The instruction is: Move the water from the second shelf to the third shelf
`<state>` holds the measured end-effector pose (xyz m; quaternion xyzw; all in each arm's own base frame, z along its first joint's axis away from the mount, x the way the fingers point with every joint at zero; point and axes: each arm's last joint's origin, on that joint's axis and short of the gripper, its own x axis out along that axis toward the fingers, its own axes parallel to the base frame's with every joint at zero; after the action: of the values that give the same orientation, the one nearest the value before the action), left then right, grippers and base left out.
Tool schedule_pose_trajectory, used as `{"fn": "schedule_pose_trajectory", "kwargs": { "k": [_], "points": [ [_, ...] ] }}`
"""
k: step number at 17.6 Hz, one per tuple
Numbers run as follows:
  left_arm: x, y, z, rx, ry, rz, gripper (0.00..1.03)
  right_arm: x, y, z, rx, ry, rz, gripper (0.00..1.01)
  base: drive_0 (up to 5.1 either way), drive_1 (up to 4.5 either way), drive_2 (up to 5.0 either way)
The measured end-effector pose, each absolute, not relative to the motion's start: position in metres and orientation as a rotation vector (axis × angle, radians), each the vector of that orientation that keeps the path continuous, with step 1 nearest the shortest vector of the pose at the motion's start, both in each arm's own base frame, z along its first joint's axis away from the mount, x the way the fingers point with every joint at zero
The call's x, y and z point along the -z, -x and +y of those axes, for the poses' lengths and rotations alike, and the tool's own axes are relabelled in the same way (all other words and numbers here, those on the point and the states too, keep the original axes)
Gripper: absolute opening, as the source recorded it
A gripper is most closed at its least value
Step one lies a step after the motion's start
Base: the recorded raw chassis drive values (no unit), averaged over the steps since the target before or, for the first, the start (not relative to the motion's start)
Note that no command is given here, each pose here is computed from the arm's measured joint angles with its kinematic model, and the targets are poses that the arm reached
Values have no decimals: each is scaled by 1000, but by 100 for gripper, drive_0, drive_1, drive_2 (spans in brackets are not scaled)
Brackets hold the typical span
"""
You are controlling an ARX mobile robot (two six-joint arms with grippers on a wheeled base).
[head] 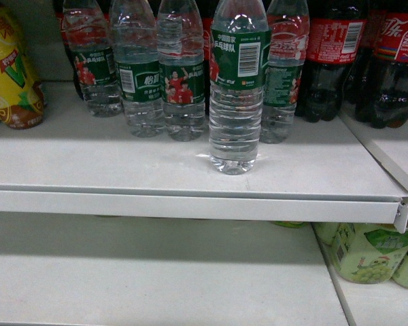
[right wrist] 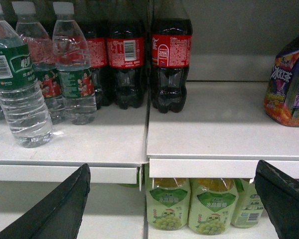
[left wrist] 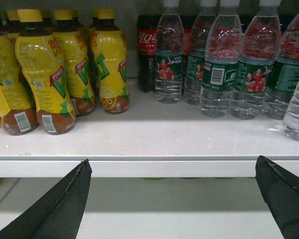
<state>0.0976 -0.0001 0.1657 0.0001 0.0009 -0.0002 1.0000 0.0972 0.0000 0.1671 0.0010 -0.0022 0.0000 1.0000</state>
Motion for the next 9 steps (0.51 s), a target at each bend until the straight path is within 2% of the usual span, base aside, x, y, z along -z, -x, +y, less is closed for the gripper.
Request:
{"fn": "schedule_pose_trajectory", "kwargs": {
  "k": [1,2,3,5,9],
  "points": [
    [-166,-98,0,0,0,2,98,-165,-97,0,-19,-27,61,98,0,0,0],
    [-166,-98,0,2,0,1,98,-165,-101,0,-57,-131,227,98,0,0,0],
    [-166,-98,0,0,0,2,98,-174,-109,2,-64,-225,246,98,0,0,0],
    [-166,-98,0,0,0,2,98,-208,-121,9,-118,-244,146,98,0,0,0],
    [-166,-98,0,0,0,2,98,-228,-132,16,-154,-239,97,98,0,0,0]
  ]
}}
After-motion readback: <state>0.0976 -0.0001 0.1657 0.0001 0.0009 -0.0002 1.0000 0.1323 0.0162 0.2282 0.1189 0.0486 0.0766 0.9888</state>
